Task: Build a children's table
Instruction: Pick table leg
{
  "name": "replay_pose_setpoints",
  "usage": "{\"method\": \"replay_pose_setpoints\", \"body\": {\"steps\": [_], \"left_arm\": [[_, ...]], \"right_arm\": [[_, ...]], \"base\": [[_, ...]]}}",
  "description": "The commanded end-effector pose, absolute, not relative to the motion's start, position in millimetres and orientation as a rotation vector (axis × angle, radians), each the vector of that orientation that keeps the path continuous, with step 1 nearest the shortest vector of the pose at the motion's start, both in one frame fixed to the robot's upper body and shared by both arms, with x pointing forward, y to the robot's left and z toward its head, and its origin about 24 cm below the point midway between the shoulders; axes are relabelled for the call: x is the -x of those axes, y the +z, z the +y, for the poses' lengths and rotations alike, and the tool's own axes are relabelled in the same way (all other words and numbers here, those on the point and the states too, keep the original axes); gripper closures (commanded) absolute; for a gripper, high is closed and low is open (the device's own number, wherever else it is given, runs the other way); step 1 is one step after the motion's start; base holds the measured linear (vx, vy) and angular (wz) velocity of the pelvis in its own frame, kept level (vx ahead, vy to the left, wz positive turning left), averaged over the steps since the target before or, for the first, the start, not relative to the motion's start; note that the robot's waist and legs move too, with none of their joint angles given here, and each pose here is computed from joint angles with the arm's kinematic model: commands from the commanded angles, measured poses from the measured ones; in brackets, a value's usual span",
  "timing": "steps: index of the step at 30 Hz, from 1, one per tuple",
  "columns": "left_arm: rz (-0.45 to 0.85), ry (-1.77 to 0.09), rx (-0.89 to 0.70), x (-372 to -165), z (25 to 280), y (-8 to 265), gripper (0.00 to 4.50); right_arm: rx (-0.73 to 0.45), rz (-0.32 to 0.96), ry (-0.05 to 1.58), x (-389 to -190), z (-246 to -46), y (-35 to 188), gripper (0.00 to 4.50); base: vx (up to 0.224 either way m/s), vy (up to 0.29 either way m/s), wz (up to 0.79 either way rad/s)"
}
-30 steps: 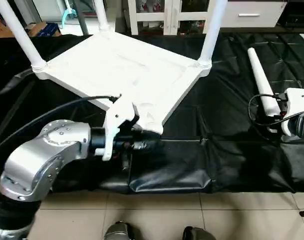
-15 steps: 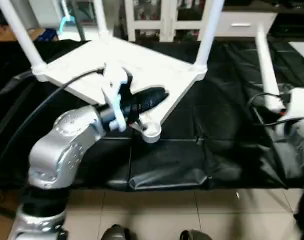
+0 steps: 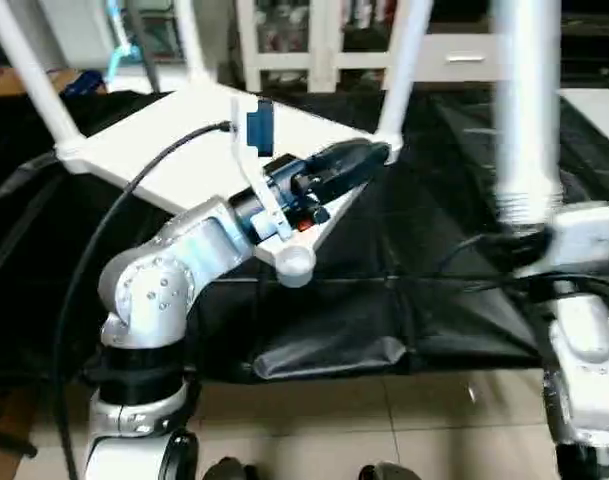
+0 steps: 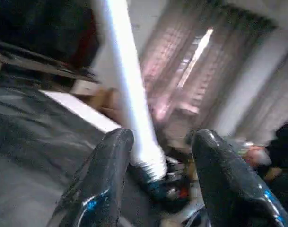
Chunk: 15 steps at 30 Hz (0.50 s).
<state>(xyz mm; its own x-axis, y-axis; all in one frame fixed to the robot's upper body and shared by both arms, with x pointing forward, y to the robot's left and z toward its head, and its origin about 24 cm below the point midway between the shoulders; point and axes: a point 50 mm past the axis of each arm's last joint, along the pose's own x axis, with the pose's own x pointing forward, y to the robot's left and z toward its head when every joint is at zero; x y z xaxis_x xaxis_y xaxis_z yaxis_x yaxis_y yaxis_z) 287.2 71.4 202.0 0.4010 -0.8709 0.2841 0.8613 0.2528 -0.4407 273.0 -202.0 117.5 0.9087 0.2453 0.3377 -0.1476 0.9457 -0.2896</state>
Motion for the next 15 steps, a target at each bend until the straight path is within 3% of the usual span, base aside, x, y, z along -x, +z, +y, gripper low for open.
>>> {"method": "replay_pose_setpoints", "body": {"steps": [1, 5, 15], "left_arm": [[0.025, -1.21, 0.595, -283.4, 70.4, 209.0, 1.8], [0.019, -1.157, 0.616, -287.4, 69.5, 209.7, 1.51], [0.048, -0.951, 0.591, -307.1, 78.5, 203.9, 0.85]], "right_arm": [[0.313, -0.393, 0.34, -269.0, -184.7, 118.3, 1.75], [0.398, -0.403, 0.481, -263.1, -167.0, 115.6, 1.75], [0.417, -0.415, 0.521, -258.5, -156.5, 114.5, 1.75]], "base": [[0.0, 0.0, 0.0], [0.0, 0.0, 0.0], [0.0, 0.0, 0.0]]}}
